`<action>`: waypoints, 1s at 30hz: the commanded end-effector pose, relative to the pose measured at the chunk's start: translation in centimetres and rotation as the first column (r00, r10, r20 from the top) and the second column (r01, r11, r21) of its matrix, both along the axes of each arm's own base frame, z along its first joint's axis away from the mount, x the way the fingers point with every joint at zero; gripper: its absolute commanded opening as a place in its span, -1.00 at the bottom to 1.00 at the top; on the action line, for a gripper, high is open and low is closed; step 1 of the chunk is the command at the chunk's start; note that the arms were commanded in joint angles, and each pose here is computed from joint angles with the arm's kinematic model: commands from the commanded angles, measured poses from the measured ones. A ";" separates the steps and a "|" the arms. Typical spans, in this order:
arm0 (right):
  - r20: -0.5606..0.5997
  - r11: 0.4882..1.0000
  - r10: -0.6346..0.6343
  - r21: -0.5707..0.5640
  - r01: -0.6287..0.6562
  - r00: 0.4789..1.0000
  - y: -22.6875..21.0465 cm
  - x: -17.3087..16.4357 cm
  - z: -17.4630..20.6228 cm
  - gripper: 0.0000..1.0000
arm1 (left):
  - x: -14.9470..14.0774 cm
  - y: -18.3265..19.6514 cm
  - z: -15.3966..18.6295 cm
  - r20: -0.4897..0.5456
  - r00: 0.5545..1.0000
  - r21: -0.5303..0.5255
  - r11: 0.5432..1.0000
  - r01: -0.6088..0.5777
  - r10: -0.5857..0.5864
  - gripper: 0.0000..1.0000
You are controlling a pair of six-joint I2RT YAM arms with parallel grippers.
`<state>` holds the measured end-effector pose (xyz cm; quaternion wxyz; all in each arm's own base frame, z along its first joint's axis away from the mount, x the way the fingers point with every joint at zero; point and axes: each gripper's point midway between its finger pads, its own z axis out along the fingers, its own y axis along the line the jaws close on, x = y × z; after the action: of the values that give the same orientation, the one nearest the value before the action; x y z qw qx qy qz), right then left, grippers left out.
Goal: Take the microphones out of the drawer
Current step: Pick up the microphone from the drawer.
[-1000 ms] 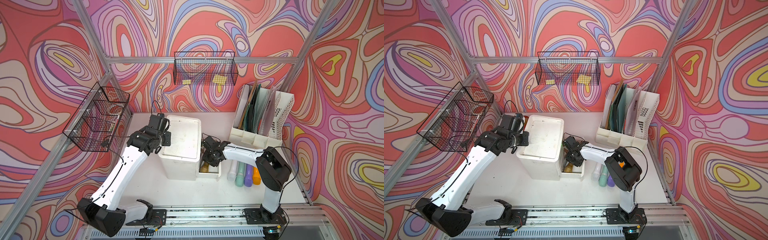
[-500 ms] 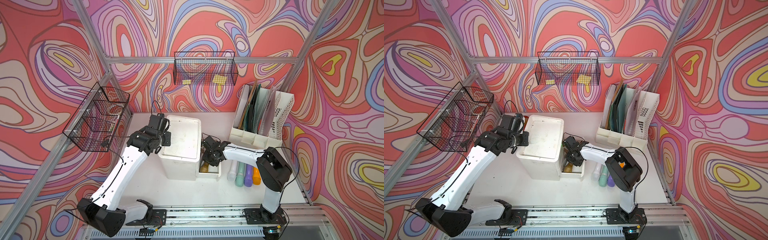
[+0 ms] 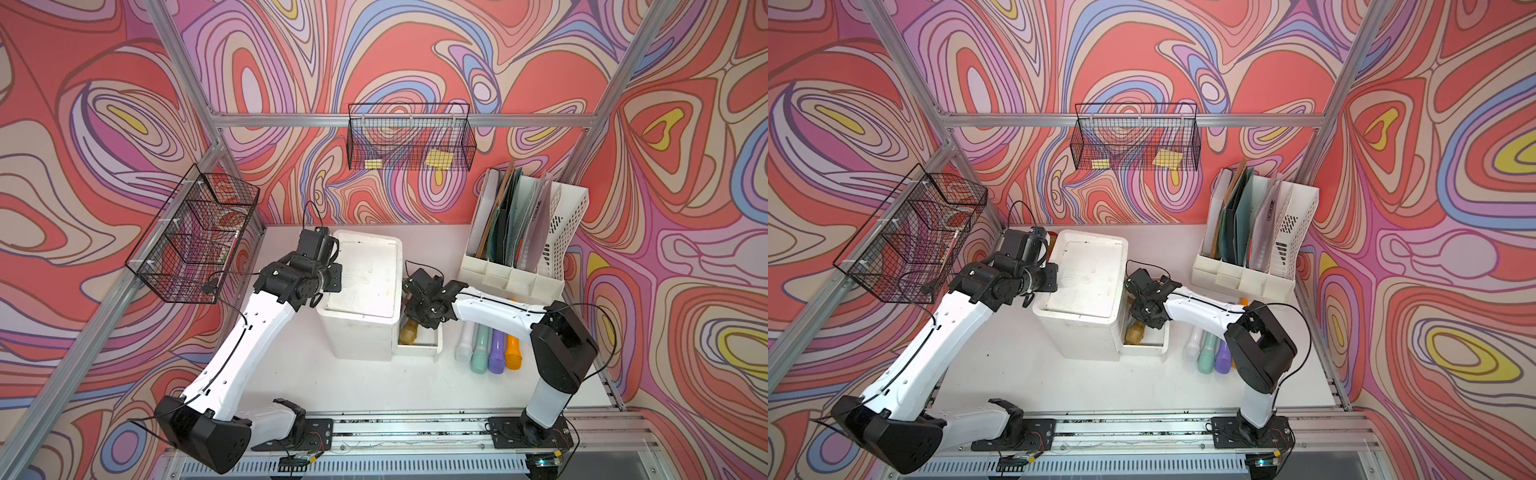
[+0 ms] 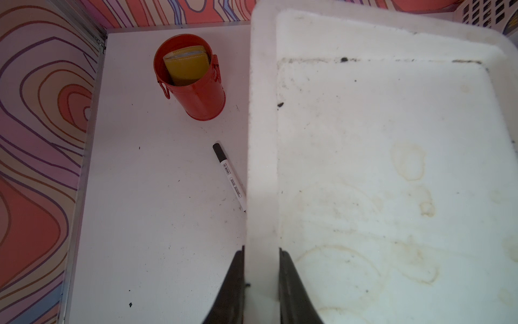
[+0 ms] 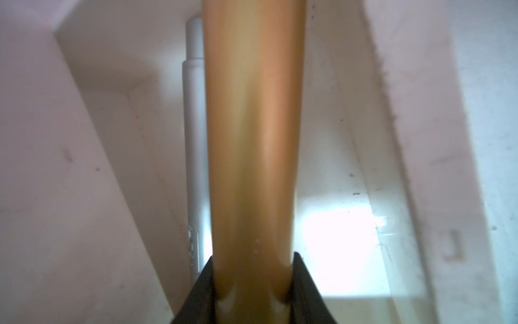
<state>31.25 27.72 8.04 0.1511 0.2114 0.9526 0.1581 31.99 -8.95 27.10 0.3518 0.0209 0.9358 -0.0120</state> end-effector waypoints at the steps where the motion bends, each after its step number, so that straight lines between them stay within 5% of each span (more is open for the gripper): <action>1: 0.146 1.000 -0.006 0.011 0.004 0.989 0.1 2.5 3.8 -0.79 | -1.3 0.0 -1.2 -0.076 0.997 0.028 0.999 0.033 -0.031 -1.00; 30: 0.421 0.945 0.160 -0.327 -0.015 0.893 -6.6 3.5 14.4 -0.81 | -1.3 0.0 -1.0 -0.074 0.997 0.029 0.999 0.033 -0.030 -1.00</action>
<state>35.09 23.02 21.12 0.3657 0.1064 0.9207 0.0847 31.99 -8.95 27.14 0.3518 0.0207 0.9358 -0.0121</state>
